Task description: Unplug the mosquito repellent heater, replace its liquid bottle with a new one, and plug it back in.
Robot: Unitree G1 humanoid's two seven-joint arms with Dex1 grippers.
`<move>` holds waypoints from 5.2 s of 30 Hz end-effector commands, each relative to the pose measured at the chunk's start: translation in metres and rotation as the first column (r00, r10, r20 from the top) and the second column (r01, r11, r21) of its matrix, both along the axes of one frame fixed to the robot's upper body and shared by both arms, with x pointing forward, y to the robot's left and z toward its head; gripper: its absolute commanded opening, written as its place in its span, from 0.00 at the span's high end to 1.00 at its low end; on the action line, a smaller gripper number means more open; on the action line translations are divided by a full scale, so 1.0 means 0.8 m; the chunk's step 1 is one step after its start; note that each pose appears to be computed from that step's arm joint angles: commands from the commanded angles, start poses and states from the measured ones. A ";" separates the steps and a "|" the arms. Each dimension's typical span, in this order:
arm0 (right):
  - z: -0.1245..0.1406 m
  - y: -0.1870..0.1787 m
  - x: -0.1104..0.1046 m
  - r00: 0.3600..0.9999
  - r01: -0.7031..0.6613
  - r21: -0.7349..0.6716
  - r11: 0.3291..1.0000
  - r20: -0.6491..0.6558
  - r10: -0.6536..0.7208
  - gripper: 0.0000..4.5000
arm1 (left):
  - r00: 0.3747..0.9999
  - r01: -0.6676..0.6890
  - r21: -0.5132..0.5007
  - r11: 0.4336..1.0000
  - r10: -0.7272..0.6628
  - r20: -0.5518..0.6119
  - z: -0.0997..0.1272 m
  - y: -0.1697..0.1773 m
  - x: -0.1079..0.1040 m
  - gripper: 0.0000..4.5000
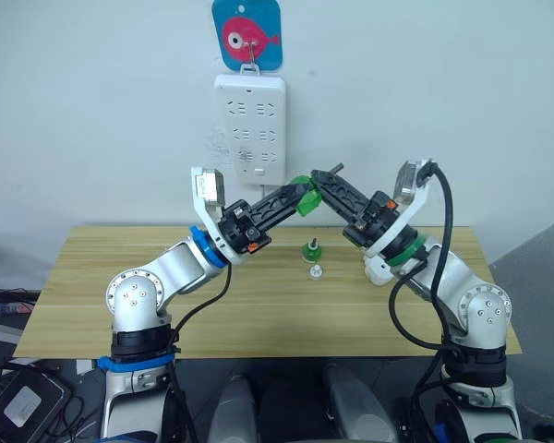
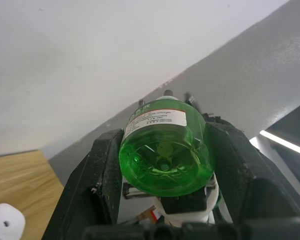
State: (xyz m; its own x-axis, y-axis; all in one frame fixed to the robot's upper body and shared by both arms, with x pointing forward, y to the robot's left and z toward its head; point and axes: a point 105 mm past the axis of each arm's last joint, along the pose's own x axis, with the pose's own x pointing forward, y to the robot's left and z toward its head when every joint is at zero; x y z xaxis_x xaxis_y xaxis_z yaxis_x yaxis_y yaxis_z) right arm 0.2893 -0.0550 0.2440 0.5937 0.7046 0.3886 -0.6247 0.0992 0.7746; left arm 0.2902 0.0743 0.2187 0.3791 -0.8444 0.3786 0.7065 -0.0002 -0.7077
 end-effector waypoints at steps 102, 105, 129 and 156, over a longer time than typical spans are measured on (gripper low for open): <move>-0.245 -0.183 0.040 0.885 -0.175 -0.857 0.484 -0.353 -0.305 0.53 | 0.977 -0.021 0.603 0.798 -0.111 0.182 -0.114 0.061 -0.058 0.48; -0.257 -0.184 0.039 0.871 -0.166 -0.832 0.529 -0.375 -0.318 0.53 | 0.976 -0.013 0.615 0.789 -0.125 0.180 -0.112 0.064 -0.056 0.48; -0.209 -0.222 0.052 0.922 -0.008 -0.878 0.479 -0.191 -0.337 0.00 | 0.976 -0.008 0.620 0.784 -0.128 0.174 -0.109 0.063 -0.057 0.48; -0.225 -0.148 0.053 0.622 0.074 -0.993 0.088 -0.023 -0.783 0.00 | 0.970 0.000 0.625 0.781 -0.151 0.188 -0.113 0.058 -0.059 0.48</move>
State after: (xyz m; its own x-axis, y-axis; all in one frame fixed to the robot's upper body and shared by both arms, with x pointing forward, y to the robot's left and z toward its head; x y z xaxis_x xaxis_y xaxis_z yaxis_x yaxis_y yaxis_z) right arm 0.3250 -0.1695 0.0526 0.6877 -0.1358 -0.7132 0.1995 0.9799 0.0058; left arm 0.2454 0.1244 0.1215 0.2897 -0.9377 -0.1918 0.8341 0.3456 -0.4299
